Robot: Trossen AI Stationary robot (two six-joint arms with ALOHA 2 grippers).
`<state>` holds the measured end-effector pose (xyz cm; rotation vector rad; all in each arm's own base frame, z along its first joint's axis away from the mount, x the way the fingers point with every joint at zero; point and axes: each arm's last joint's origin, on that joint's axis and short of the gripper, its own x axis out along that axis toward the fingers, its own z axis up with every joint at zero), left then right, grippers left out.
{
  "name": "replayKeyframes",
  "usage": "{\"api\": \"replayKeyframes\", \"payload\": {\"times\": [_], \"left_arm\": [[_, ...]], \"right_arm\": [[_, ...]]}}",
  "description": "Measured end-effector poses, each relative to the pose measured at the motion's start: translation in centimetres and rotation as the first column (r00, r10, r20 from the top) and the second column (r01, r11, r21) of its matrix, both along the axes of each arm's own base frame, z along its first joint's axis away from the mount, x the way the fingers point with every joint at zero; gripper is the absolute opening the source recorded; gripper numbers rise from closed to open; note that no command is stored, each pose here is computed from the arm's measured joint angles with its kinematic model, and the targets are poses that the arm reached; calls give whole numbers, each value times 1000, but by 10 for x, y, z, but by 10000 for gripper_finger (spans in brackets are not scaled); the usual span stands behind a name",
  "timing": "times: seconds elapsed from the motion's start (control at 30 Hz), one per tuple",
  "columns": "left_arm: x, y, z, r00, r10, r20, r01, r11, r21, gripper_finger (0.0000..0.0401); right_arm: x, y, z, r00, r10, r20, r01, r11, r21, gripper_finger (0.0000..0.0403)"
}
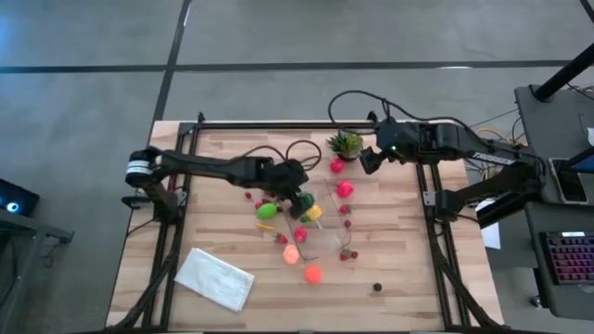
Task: Pick and placing Produce into tupperware
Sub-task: Put the green watermelon into the transparent bin, then put the black cherry into the transparent bin
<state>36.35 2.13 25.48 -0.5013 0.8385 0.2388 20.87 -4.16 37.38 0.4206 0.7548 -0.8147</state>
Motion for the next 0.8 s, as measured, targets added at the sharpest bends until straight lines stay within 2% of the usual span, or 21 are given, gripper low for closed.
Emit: {"api": "replayKeyframes", "payload": {"times": [0.3, 0.4, 0.57, 0.7, 0.8], "left_arm": [[6, -9, 1, 994, 111, 14, -111, 993, -48, 318], [5, -9, 4, 992, 124, 23, -122, 991, -57, 318], [1, -10, 10, 994, 107, 37, -106, 993, -47, 316], [-6, -10, 17, 996, 89, 18, -88, 996, -29, 292], [-14, -10, 18, 996, 85, -24, -86, 996, -18, 268]], "right_arm": [[-1, 16, -5, 998, 63, -25, -63, 998, 14, 322], [-4, 25, -14, 994, 77, -77, -74, 996, 41, 321], [-11, 53, -47, 978, 86, -190, -67, 992, 103, 318], [-11, 76, -79, 980, 78, -182, -39, 977, 210, 317], [-11, 93, -103, 987, 75, -140, -26, 946, 323, 313]]}}
